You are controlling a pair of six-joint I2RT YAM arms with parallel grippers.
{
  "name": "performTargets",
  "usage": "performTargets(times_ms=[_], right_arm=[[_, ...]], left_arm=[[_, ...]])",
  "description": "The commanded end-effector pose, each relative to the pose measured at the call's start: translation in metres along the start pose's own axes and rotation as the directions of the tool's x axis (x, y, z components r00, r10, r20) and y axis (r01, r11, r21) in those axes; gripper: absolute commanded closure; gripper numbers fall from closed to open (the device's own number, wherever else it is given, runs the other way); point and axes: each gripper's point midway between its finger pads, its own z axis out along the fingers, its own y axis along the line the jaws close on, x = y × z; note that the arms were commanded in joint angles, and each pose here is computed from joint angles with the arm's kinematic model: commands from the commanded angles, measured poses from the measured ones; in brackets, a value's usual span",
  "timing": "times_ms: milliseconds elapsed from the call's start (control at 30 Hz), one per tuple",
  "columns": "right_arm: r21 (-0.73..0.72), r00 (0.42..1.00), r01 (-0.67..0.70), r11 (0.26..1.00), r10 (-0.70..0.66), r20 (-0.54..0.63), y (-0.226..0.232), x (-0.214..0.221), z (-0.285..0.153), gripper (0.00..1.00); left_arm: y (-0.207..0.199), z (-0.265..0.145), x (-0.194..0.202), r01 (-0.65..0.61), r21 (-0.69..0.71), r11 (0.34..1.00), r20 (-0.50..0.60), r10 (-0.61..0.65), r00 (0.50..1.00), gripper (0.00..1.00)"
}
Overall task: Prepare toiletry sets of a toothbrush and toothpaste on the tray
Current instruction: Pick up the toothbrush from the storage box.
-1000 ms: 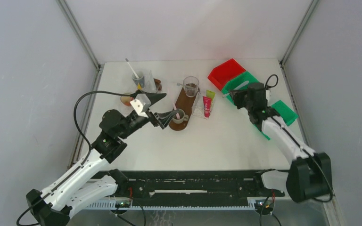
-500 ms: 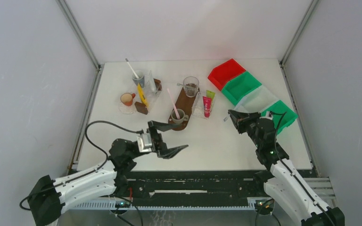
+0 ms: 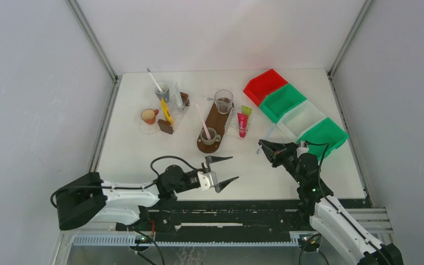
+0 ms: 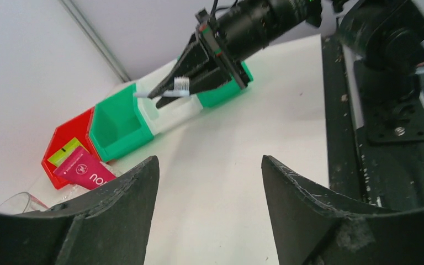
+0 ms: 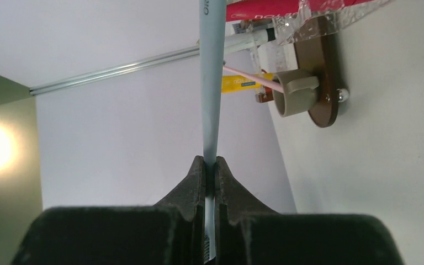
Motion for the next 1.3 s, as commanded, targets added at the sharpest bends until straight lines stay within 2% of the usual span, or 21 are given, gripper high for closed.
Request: performTargets(times_ms=[0, 533, 900, 1267], right_arm=[[-0.108, 0.997, -0.046, 0.993, 0.039, -0.067, 0.027, 0.013, -0.008, 1.00], [-0.086, 0.983, -0.129, 0.988, 0.116, -0.146, 0.019, 0.023, -0.007, 1.00], [-0.074, 0.976, -0.148, 0.986, 0.134, -0.170, 0.016, 0.028, -0.005, 1.00], [-0.078, 0.973, -0.155, 0.985, 0.138, -0.187, 0.018, 0.031, -0.006, 1.00]], left_arm=[[0.027, 0.029, -0.029, -0.087, -0.099, 0.991, 0.083, 0.095, 0.992, 0.29], [0.040, 0.080, -0.016, -0.224, -0.122, 0.967, 0.029, 0.229, 0.973, 0.43], [0.036, 0.103, -0.006, -0.243, -0.072, 0.967, 0.004, 0.243, 0.970, 0.54], [0.035, 0.107, 0.008, -0.255, -0.052, 0.965, -0.051, 0.253, 0.966, 0.57]])
